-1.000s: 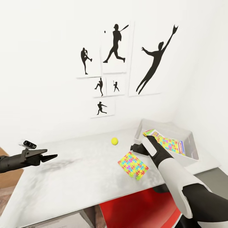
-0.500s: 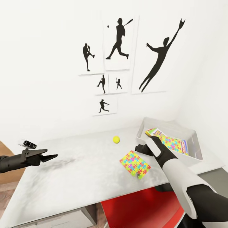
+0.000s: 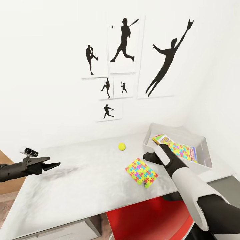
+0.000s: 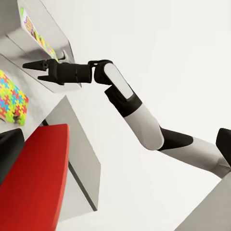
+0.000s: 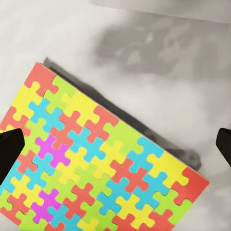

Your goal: Put all the toys in the child's room - the three board games (two on the bed and one on the table), the two jigsaw puzzles on the table, and the tennis ball on the table - inside the toy box on the table in the child's room.

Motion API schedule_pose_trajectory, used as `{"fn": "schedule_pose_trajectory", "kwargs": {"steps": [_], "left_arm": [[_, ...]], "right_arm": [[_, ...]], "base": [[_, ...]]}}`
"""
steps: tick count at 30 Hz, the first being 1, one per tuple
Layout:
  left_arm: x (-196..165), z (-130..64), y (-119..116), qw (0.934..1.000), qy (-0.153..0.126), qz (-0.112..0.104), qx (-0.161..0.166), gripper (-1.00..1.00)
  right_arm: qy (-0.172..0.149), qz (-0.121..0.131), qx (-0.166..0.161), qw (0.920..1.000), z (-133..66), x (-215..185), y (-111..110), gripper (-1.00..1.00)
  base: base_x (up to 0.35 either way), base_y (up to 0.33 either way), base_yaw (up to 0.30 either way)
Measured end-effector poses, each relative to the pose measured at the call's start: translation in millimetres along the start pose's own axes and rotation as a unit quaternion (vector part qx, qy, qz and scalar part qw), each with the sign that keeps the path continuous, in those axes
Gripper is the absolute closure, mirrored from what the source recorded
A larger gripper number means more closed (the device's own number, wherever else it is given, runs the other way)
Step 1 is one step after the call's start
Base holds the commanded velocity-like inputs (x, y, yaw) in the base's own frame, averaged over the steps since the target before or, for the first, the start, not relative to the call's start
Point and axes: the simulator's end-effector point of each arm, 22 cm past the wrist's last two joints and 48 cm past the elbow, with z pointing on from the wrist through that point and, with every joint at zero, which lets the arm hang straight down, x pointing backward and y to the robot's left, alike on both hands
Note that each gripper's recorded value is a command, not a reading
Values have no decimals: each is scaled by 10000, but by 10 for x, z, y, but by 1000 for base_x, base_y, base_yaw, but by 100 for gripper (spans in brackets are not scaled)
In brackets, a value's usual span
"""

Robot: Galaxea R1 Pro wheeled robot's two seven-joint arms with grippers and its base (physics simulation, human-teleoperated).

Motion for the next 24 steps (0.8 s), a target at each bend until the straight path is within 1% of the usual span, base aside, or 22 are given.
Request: {"fn": "schedule_pose_trajectory", "kwargs": {"steps": [7,24], "left_arm": [[1,-4,10,10000,5,-2,-15,-100],[22,10,141,9999,12,-135,-36,-100]], "right_arm": [[15,-7,-6,10000,11,15,15,-100],[176,6,69,9998,172,128,-59,-100]], "base": [[0,0,-2],[0,0,0]]}}
